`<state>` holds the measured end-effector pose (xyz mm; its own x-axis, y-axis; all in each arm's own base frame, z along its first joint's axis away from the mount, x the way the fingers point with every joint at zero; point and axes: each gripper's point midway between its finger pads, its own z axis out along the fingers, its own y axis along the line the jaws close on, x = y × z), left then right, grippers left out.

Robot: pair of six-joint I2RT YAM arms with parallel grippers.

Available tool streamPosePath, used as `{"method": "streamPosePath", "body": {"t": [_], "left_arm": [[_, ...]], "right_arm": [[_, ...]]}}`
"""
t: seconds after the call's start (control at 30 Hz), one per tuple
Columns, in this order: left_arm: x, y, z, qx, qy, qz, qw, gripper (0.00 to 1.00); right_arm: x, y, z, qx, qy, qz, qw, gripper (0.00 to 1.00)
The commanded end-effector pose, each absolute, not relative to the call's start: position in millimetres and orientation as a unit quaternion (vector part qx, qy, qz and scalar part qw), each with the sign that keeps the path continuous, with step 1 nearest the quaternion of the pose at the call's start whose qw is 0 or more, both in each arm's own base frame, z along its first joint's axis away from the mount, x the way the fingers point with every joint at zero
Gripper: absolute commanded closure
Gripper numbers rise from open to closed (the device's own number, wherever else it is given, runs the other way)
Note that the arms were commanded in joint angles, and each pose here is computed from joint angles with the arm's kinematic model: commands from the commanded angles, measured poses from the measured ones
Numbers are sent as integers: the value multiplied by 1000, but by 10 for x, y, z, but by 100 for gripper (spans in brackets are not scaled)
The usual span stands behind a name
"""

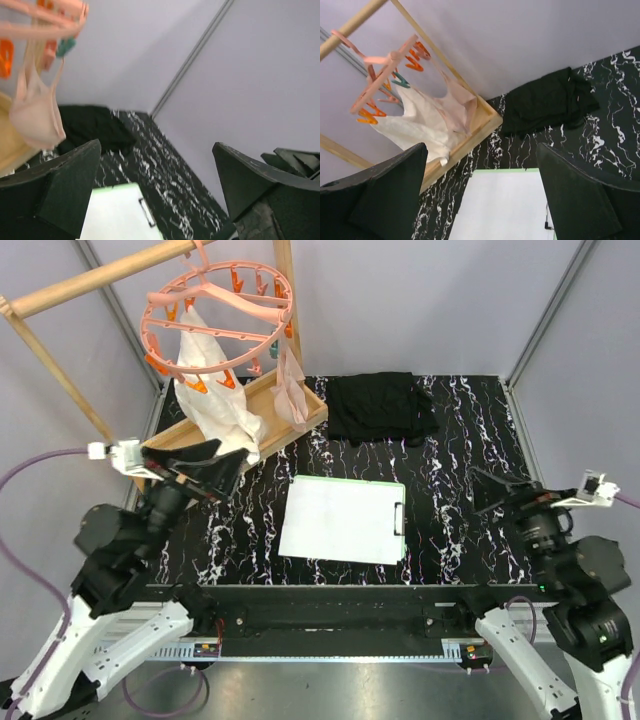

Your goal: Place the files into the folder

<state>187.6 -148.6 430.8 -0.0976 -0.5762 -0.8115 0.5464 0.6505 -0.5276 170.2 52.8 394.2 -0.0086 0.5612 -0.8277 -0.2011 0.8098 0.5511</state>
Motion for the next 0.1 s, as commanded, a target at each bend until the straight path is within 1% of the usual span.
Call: {"method": "streamPosePath", "body": {"t": [0.0, 0.07], "left_arm": [[1644, -1145, 4876, -20, 546, -409, 731, 1], [1544, -1033, 5025, -22, 525, -408, 747, 1]], "right_arm": [[1648, 433, 4066, 136, 657, 252, 697, 0], [1572, 459, 4191, 122, 648, 266, 704, 0]]}}
